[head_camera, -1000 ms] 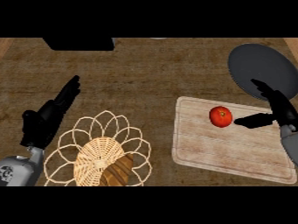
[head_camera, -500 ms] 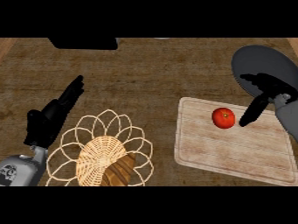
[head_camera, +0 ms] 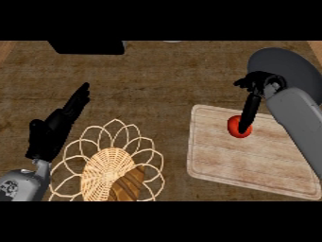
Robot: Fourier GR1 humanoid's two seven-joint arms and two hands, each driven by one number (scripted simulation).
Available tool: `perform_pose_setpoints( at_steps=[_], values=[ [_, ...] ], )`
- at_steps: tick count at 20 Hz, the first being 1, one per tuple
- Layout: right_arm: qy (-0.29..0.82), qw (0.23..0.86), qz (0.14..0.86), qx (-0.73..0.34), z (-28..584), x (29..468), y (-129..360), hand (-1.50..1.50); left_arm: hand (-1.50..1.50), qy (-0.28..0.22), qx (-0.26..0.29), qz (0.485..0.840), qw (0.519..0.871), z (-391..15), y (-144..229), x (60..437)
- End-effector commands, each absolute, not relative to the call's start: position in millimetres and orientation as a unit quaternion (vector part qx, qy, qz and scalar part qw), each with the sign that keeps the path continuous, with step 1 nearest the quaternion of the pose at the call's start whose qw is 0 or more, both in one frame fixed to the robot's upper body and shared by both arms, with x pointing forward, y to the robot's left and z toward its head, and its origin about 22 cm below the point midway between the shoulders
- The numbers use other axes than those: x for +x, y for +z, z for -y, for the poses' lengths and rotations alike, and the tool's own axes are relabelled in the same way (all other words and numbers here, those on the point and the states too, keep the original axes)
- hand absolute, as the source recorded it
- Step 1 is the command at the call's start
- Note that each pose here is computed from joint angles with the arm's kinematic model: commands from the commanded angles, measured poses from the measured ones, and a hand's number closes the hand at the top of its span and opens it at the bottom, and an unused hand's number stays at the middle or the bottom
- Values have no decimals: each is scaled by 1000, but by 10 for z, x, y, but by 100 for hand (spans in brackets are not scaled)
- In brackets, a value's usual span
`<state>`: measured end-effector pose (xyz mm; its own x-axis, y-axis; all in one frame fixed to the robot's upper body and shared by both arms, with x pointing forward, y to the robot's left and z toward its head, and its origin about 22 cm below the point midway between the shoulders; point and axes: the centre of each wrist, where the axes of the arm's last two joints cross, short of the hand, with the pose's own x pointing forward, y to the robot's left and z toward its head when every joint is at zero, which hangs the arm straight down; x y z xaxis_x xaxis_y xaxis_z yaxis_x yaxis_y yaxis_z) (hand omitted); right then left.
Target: Pick the tomato from the cutting board and place it in the pan
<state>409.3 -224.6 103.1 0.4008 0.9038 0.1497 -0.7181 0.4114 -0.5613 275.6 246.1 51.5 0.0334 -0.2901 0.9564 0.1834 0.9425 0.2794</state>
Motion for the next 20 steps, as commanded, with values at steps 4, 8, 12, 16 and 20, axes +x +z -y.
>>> perform_pose_setpoints(
  at_steps=[4, 8, 12, 16, 20],
  values=[
    [522, 803, 151, -244, 2062, 4118, 925, -150, 0, -162, 47, 674, 719, -2565, 607, 2727],
    [542, 790, 134, -255, 1848, 4060, 873, -150, 0, -156, 49, 680, 714, -2488, 567, 2708],
    [537, 793, 133, -253, 2040, 3966, 773, -150, 0, -154, 51, 674, 720, -2556, 559, 2641],
    [529, 796, 133, -263, 2173, 3973, 816, -150, 0, -147, 43, 687, 710, -2376, 434, 2587],
    [521, 800, 135, -266, 2265, 4042, 679, -150, 0, -155, 41, 673, 722, -2346, 471, 2852]
  ],
)
